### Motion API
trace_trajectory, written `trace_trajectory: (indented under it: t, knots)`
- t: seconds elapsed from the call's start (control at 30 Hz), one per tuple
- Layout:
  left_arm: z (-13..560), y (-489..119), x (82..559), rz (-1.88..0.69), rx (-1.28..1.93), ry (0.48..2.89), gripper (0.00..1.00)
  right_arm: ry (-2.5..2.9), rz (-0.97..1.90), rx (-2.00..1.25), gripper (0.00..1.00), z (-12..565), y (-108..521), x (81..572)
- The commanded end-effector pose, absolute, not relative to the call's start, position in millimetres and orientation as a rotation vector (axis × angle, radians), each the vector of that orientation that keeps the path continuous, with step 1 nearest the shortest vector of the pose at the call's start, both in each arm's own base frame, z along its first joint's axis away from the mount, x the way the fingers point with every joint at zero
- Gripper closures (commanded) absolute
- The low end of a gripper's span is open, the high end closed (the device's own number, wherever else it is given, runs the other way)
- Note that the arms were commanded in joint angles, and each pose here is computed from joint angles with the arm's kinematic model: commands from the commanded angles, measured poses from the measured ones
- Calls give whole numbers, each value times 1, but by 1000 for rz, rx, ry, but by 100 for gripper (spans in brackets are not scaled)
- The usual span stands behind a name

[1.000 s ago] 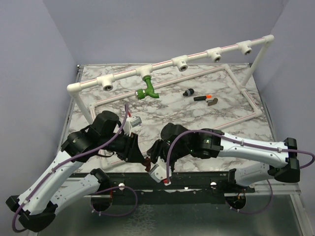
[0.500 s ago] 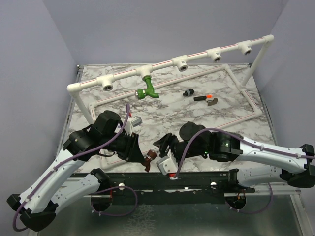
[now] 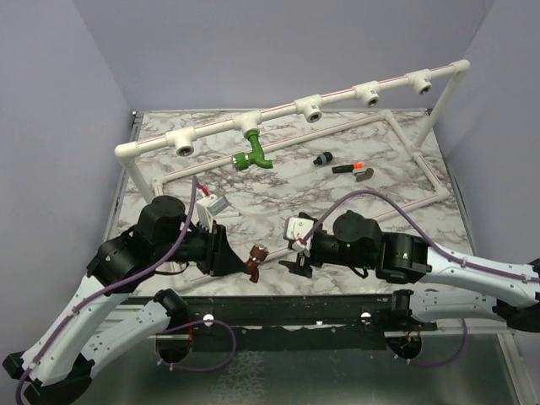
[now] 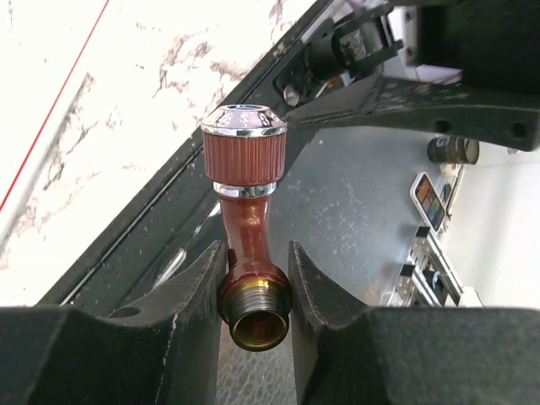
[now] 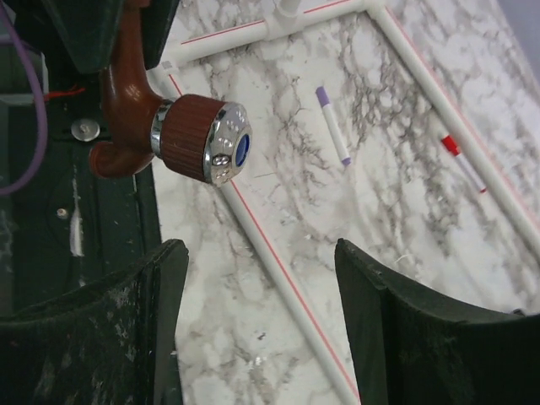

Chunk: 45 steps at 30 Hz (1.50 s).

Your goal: Install the water faucets

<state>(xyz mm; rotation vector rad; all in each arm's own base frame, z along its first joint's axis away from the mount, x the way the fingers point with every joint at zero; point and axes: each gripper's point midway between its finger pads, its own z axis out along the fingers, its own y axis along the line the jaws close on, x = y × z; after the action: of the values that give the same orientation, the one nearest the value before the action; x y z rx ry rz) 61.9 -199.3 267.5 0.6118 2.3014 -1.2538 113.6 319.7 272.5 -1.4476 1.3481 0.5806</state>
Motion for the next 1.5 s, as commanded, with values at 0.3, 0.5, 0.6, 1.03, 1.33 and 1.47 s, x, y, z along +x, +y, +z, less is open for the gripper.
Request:
trace_trajectory:
  t: [0.3, 0.5, 0.6, 1.03, 1.33, 1.47]
  knots:
    - [328, -212, 77, -1371, 542, 1939, 100, 1646, 1324, -1071, 27, 274, 340, 81]
    - [350, -214, 80, -1423, 505, 1794, 100, 1544, 1516, -950, 27, 301, 346, 77]
    - [357, -216, 82, -1444, 490, 1744, 100, 1496, 1593, -908, 27, 317, 349, 76]
    - [391, -220, 88, -1552, 410, 1533, 100, 1370, 1746, -756, 31, 366, 361, 84]
    - [398, -216, 90, -1585, 347, 1446, 100, 1343, 1778, -622, 37, 377, 356, 92]
    - [403, -213, 88, -1585, 344, 1426, 100, 1340, 1775, -572, 40, 378, 352, 96]
